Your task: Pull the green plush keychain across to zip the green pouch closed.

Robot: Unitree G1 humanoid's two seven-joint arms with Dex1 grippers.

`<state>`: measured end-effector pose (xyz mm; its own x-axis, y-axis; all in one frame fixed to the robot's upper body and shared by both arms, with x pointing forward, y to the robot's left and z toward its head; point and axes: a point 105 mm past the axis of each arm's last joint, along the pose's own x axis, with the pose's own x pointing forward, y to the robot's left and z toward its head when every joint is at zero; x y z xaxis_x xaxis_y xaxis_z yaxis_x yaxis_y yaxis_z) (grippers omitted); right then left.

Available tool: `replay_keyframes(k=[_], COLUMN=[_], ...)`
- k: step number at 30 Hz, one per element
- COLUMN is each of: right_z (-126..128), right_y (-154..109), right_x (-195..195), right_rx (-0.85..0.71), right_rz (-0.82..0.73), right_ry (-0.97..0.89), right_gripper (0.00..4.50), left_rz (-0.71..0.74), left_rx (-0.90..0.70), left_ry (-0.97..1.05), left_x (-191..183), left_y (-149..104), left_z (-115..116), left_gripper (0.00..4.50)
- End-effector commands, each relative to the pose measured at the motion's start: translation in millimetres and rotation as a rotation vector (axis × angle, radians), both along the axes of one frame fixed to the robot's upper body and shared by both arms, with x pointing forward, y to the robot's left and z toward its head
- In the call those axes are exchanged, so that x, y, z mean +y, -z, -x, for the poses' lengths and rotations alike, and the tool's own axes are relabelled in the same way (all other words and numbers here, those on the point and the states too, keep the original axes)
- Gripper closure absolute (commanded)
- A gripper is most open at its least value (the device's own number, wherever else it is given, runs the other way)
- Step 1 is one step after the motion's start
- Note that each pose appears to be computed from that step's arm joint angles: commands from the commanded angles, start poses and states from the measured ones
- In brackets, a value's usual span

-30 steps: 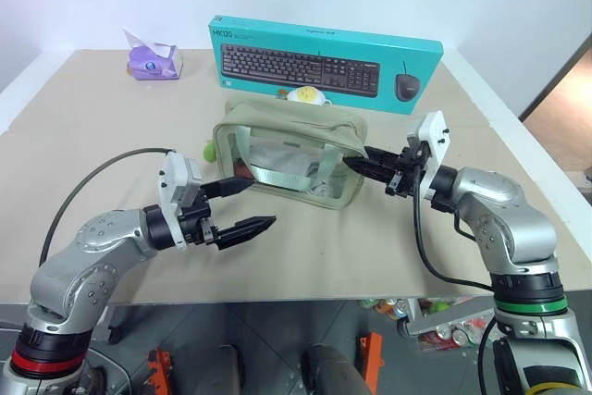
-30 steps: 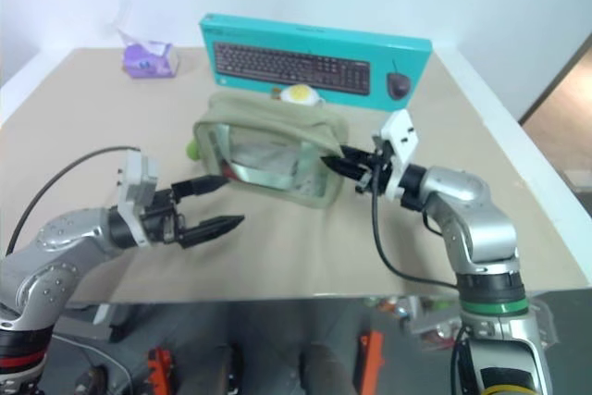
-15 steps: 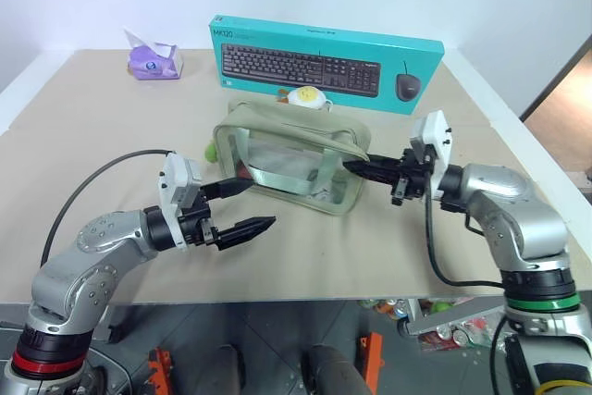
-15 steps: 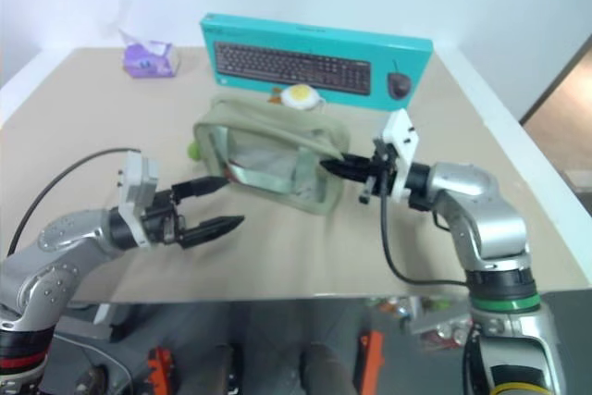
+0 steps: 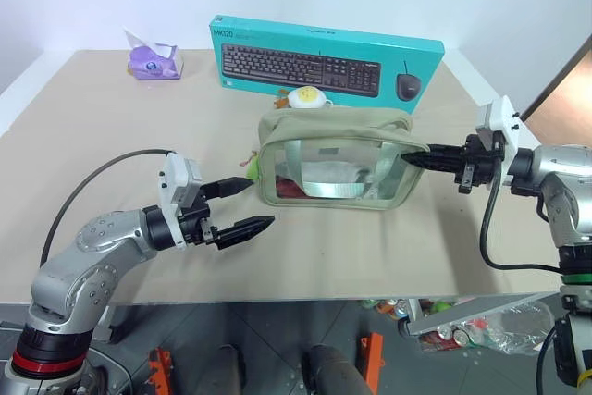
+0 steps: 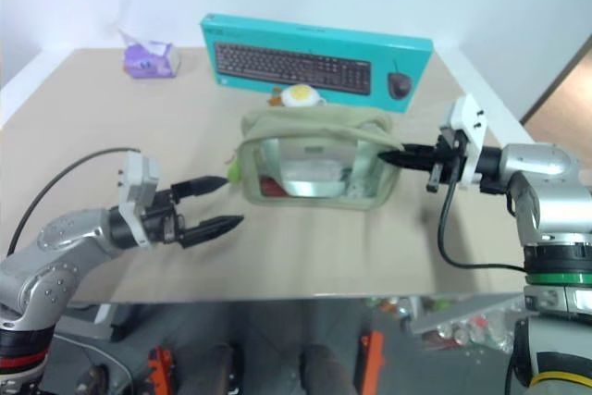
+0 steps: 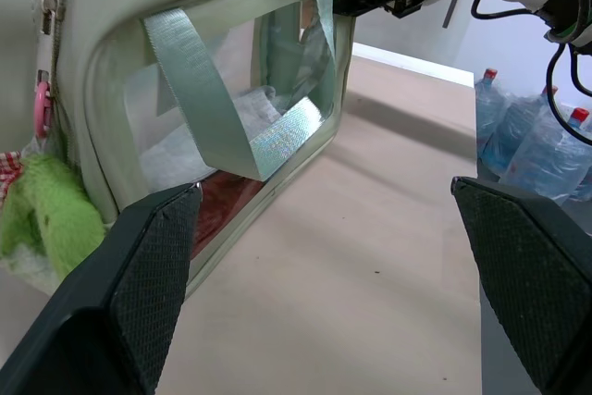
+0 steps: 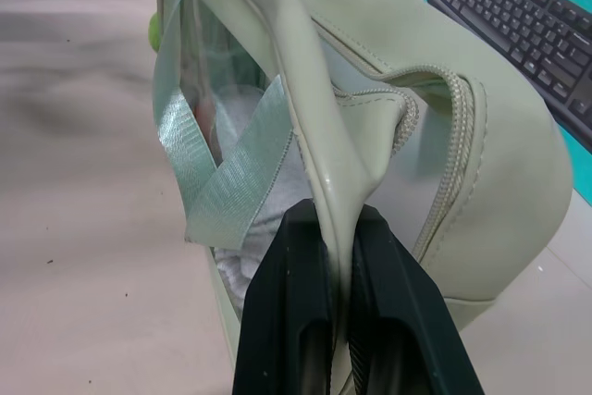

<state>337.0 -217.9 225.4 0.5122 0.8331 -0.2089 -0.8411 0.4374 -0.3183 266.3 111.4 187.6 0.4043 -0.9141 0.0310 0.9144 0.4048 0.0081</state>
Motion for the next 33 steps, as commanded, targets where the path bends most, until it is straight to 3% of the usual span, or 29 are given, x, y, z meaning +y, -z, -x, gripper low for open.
replay_keyframes(k=[1,26,33], right_z=[2,-9,-6], right_y=[-14,-6,-6], right_x=[6,6,4], right_rx=[-0.076,-0.114,-0.051], right_rz=[0.017,0.085,0.035], right_ry=[-0.025,-0.007,-0.004], right_gripper=[4.43,4.43,4.43], left_rz=[-0.001,0.043,0.083], left_rx=[-0.044,-0.053,-0.044], left_ry=[0.000,-0.035,-0.052], left_x=[2,2,0], left_y=[-8,-15,-21], left_z=[1,-11,-19], left_gripper=[0.00,0.00,0.00])
